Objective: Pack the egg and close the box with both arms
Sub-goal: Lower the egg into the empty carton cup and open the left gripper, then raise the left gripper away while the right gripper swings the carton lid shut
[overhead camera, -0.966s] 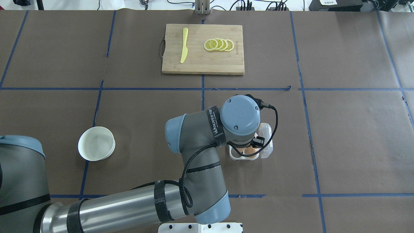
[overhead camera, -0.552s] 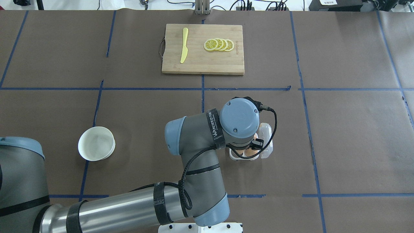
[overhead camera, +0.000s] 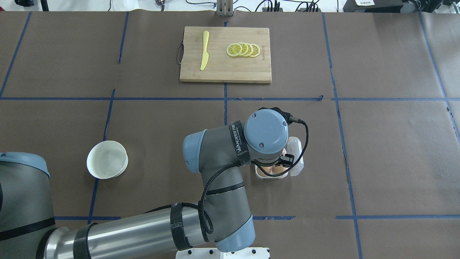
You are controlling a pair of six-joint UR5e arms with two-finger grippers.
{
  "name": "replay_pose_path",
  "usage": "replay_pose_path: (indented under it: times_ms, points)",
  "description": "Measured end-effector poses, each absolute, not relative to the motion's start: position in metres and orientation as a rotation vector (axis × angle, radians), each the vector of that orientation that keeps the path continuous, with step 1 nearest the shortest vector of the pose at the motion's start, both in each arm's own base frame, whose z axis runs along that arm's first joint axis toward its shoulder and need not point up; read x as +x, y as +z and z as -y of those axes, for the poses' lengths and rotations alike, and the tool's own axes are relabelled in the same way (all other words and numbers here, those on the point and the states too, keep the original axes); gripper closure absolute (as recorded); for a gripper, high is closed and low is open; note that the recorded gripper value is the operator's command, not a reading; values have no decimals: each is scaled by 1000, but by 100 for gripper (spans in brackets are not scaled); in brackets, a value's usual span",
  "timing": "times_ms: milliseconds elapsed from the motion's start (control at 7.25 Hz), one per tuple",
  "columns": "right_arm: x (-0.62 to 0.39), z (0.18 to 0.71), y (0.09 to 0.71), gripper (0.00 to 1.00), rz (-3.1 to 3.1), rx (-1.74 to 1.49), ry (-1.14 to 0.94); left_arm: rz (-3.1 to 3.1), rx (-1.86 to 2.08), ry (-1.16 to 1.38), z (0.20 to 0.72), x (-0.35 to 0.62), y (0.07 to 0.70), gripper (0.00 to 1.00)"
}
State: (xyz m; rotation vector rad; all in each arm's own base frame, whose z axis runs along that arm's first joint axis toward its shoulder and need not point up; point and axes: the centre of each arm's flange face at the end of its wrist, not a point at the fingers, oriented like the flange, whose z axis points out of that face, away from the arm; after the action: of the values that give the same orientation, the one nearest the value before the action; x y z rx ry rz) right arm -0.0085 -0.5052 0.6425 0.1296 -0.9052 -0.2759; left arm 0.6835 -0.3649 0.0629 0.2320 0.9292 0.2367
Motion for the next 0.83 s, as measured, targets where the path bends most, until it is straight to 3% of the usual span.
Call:
replay_pose_path:
  times_ms: [414, 828]
  points:
    - [-13, 507, 632, 0, 932, 134, -257, -944, 259, 225, 371, 661, 66, 19]
    - [-94, 505, 593, 0, 1020, 128, -126, -926, 341, 243, 394, 565, 116, 19]
